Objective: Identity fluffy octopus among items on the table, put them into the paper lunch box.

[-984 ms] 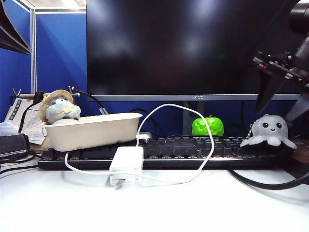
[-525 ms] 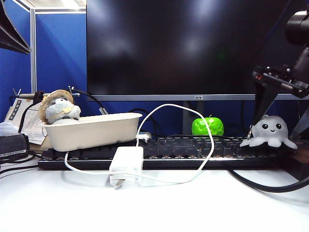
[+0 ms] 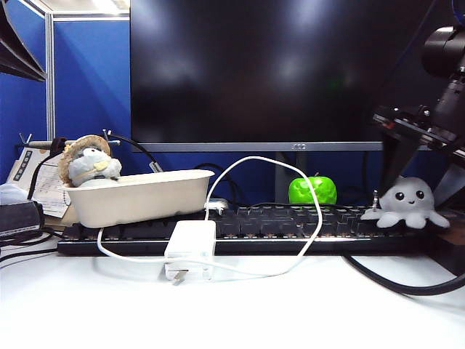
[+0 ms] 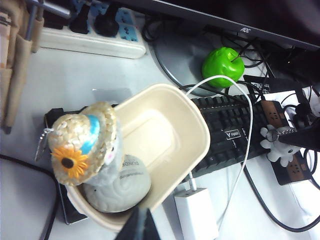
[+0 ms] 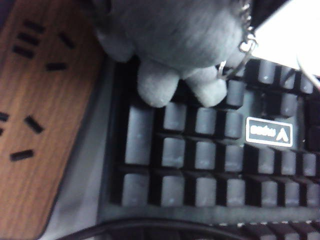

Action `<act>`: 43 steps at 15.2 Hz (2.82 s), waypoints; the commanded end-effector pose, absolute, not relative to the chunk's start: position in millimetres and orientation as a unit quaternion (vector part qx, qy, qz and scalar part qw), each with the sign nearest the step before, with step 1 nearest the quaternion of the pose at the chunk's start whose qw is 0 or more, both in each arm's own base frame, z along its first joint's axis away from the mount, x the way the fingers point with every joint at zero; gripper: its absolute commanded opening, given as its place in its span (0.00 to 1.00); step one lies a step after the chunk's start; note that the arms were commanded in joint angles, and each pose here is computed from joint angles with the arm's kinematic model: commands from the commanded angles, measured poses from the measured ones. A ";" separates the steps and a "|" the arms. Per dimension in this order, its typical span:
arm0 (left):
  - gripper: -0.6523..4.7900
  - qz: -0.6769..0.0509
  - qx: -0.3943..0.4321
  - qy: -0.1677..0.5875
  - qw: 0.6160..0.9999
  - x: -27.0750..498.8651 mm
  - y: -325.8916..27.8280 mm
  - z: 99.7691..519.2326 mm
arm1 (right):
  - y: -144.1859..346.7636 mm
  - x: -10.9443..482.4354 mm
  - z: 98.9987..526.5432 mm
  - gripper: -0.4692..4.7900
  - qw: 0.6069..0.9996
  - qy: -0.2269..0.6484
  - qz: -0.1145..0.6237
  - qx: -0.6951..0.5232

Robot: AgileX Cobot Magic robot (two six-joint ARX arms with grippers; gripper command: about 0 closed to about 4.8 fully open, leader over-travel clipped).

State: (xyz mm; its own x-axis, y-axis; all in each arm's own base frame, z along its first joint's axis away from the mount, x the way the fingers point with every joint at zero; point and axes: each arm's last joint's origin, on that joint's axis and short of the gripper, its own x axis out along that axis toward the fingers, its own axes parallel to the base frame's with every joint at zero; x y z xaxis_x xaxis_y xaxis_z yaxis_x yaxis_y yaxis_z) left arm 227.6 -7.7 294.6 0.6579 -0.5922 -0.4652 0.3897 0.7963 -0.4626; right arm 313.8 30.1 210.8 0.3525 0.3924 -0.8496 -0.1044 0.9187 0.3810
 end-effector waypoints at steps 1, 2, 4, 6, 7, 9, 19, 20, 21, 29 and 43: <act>0.11 -0.281 -0.156 0.296 0.900 228.1 -7.8 298.5 | 30.5 315.3 213.2 0.62 0.816 0.541 0.156 0.130; 0.11 -0.281 -0.156 0.296 0.900 228.1 -7.8 298.5 | 30.5 315.3 213.2 0.59 0.816 0.541 0.156 0.130; 0.11 -0.280 -0.156 0.296 0.900 228.1 -7.8 298.5 | 30.5 315.3 213.2 0.55 0.816 0.541 0.156 0.130; 0.11 -0.281 -0.156 0.296 0.900 228.1 -7.8 298.5 | 30.5 315.3 213.2 0.54 0.816 0.541 0.156 0.130; 0.11 -0.281 -0.156 0.296 0.900 228.1 -7.8 298.5 | 30.5 315.3 213.2 0.51 0.816 0.541 0.156 0.130; 0.11 -0.280 -0.156 0.296 0.900 228.1 -7.8 298.5 | 30.5 315.3 213.3 0.50 0.816 0.541 0.156 0.130; 0.11 -0.281 -0.156 0.296 0.900 228.1 -7.9 298.5 | 31.4 320.7 229.4 0.50 0.822 0.527 0.168 0.134; 0.11 -0.294 -0.160 0.295 0.895 227.6 -8.4 298.8 | 32.3 324.1 238.9 0.50 0.826 0.517 0.178 0.138; 0.11 -0.319 -0.167 0.293 0.886 226.8 -9.7 299.4 | 32.4 325.7 243.1 0.50 0.828 0.512 0.181 0.138; 0.11 -0.513 -0.221 0.271 0.784 218.2 -17.2 305.6 | 33.2 325.7 246.2 0.50 0.824 0.513 0.193 0.146; 0.11 -0.513 -0.220 0.270 0.785 218.3 -17.2 305.7 | 73.7 334.2 308.5 0.51 0.806 0.440 0.349 0.185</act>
State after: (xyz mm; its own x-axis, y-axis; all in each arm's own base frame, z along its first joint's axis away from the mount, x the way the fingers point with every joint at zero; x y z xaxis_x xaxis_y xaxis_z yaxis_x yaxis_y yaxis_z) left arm 218.2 -17.2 302.4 0.3288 -0.9211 -0.2085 0.6640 0.3824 -0.6426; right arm 335.2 66.6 300.5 0.3700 0.7070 -0.6027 -0.3609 0.7071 0.6080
